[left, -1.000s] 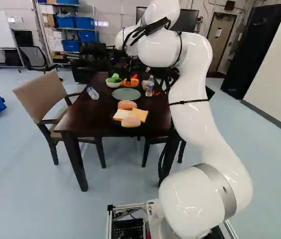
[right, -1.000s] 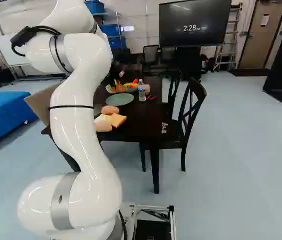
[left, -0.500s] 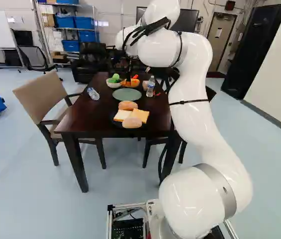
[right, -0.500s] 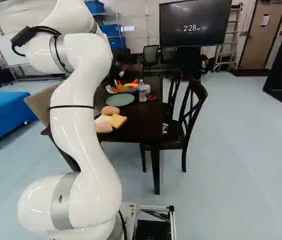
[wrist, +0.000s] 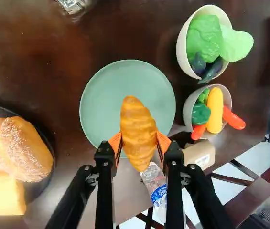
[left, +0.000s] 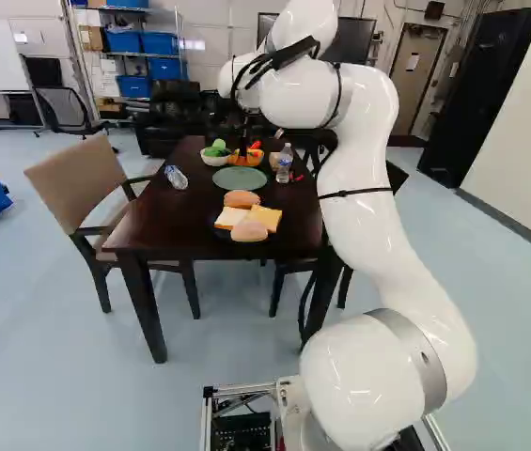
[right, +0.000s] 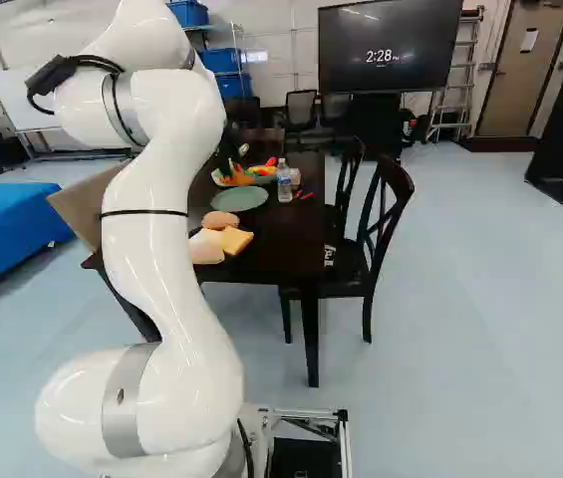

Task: Move the croissant to the empty plate

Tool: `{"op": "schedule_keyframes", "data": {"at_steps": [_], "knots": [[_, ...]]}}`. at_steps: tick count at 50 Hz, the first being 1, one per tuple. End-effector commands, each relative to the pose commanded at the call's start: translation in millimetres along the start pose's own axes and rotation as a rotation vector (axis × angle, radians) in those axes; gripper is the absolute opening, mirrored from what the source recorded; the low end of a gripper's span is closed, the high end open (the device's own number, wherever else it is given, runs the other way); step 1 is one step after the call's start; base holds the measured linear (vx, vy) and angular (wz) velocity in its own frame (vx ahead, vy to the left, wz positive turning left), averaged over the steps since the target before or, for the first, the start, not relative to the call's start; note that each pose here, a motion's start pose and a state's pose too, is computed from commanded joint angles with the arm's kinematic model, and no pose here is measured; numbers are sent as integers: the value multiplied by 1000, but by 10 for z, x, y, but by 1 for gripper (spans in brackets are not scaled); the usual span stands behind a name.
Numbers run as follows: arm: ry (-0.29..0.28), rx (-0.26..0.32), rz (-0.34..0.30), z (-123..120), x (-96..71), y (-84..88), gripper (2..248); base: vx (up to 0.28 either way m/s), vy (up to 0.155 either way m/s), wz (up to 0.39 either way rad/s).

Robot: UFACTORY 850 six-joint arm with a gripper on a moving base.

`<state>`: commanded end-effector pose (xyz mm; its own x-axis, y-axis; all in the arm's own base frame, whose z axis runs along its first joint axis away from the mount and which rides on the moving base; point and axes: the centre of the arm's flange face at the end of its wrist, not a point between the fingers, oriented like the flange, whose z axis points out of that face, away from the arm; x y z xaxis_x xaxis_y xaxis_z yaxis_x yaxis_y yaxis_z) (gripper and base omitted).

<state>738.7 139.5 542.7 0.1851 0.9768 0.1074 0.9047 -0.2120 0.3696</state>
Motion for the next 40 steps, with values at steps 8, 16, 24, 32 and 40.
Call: {"op": "schedule_keyframes", "data": {"at_steps": [8, 16, 24, 32, 40], "knots": [[-5, 13, -1, 116, -1, -16, 115, 0, 0, 0], [-11, 26, -1, 233, -2, -33, 115, 0, 0, 0], [-16, 39, -2, 351, -4, -51, 115, 0, 0, 0], [-22, 52, -3, 469, -5, -69, 115, 0, 0, 0], [-24, 59, -3, 529, -6, -79, 115, 0, 0, 0]]}}
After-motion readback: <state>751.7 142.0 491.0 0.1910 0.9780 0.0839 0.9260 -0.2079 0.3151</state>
